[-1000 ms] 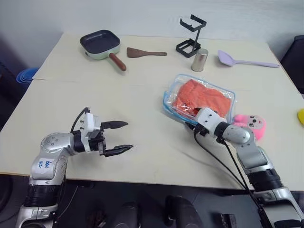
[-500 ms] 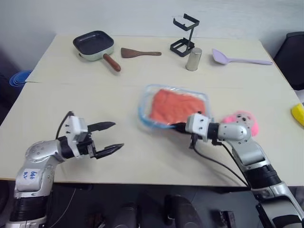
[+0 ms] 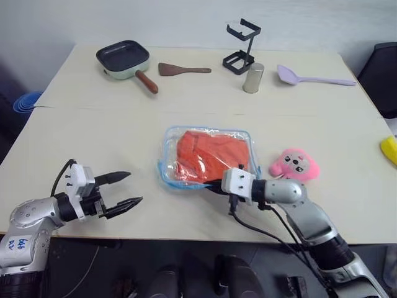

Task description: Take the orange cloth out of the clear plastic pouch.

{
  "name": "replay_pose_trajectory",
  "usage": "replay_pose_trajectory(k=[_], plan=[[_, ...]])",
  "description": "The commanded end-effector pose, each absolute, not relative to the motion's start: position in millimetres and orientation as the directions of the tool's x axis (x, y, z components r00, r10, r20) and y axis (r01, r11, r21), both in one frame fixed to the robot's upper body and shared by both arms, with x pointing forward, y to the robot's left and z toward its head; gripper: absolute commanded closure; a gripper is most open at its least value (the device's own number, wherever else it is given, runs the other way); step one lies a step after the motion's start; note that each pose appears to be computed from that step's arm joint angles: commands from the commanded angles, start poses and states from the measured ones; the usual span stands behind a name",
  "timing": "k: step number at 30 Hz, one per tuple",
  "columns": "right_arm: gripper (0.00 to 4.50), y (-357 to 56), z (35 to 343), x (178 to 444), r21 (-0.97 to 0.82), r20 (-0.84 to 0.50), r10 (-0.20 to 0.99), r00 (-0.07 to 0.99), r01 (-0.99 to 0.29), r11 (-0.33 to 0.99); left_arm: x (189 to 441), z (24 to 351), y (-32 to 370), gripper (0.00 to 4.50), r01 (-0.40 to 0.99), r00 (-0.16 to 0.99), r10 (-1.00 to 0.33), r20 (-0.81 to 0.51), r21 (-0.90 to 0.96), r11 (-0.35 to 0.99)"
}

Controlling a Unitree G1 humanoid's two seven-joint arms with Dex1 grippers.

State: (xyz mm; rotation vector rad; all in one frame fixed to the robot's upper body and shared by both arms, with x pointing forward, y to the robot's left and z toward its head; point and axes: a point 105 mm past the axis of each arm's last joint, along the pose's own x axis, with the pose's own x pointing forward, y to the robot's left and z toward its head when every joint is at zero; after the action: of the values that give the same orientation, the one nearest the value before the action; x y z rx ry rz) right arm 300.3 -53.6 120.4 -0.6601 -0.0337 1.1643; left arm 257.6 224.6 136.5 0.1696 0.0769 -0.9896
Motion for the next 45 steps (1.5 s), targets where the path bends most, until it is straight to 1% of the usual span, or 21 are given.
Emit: replay_pose_trajectory(k=[1,3,5,7,9,10,13,16,19,22,23,24,26,29,33,36,37,40,42,44,45], plan=[[3.18,-49,121,303,-0.506,-0.293,0.855,0.428,-0.828,0.242,258,146,221,0.00,0.844,0.534,-0.836,-0.126,0.148,0.516],[2.48,-50,120,297,-0.492,-0.300,0.869,0.393,-0.844,0.212,259,147,219,0.00,0.847,0.528,-0.840,-0.125,0.152,0.509],[1.88,-59,133,286,-0.479,-0.253,0.900,0.355,-0.854,0.202,258,149,217,0.00,0.854,0.516,-0.847,-0.130,0.154,0.497],[1.22,-69,155,266,-0.438,-0.151,0.953,0.263,-0.882,0.174,252,148,215,0.00,0.873,0.487,-0.859,-0.156,0.124,0.473],[0.49,-86,178,253,-0.376,-0.041,0.976,0.212,-0.909,0.182,245,147,212,0.00,0.895,0.444,-0.876,-0.188,0.035,0.445],[0.18,-105,186,258,-0.342,-0.013,0.964,0.267,-0.907,0.247,240,148,208,0.00,0.907,0.417,-0.888,-0.192,0.032,0.419],[0.18,-161,194,283,-0.307,-0.040,0.884,0.465,-0.848,0.432,233,157,193,0.00,0.933,0.360,-0.917,-0.170,0.071,0.353],[0.18,-237,195,320,-0.310,-0.145,0.679,0.719,-0.685,0.659,232,178,167,0.00,0.938,0.328,-0.942,-0.067,0.141,0.317],[0.18,-281,179,337,-0.342,-0.291,0.517,0.805,-0.592,0.730,235,190,150,0.00,0.932,0.324,-0.946,0.014,0.168,0.321],[0.18,-304,168,353,-0.361,-0.337,0.403,0.851,-0.512,0.780,234,194,138,0.00,0.939,0.303,-0.952,0.043,0.159,0.306],[0.18,-305,164,356,-0.341,-0.356,0.397,0.846,-0.513,0.788,234,193,135,0.00,0.942,0.295,-0.955,0.042,0.157,0.298],[0.35,-305,158,357,-0.321,-0.385,0.398,0.833,-0.525,0.788,233,192,134,0.00,0.945,0.285,-0.958,0.035,0.153,0.287],[0.76,-297,147,351,-0.250,-0.446,0.458,0.769,-0.599,0.761,233,189,133,0.00,0.950,0.275,-0.961,0.023,0.150,0.275],[1.75,-290,152,343,-0.137,-0.422,0.539,0.729,-0.639,0.757,235,188,136,0.00,0.950,0.277,-0.961,0.013,0.148,0.276],[3.25,-280,171,317,0.004,-0.318,0.686,0.655,-0.723,0.691,239,187,140,0.00,0.948,0.286,-0.958,0.002,0.144,0.283],[4.25,-283,169,303,0.043,-0.326,0.697,0.639,-0.727,0.686,242,183,142,0.00,0.947,0.292,-0.956,-0.002,0.139,0.289],[4.47,-283,168,300,0.042,-0.328,0.699,0.636,-0.729,0.683,243,182,143,0.00,0.946,0.295,-0.955,-0.003,0.138,0.292],[4.47,-278,180,295,0.023,-0.250,0.726,0.641,-0.745,0.666,246,178,145,0.00,0.944,0.304,-0.953,-0.007,0.133,0.300],[4.47,-264,199,288,0.016,-0.160,0.777,0.609,-0.785,0.619,249,176,148,0.00,0.941,0.316,-0.949,-0.010,0.135,0.312],[4.47,-240,215,275,-0.025,-0.114,0.841,0.530,-0.847,0.531,251,174,153,0.00,0.936,0.330,-0.944,-0.017,0.139,0.324],[4.47,-225,217,266,-0.045,-0.122,0.869,0.480,-0.877,0.478,252,173,155,0.00,0.934,0.335,-0.942,-0.022,0.142,0.329]])
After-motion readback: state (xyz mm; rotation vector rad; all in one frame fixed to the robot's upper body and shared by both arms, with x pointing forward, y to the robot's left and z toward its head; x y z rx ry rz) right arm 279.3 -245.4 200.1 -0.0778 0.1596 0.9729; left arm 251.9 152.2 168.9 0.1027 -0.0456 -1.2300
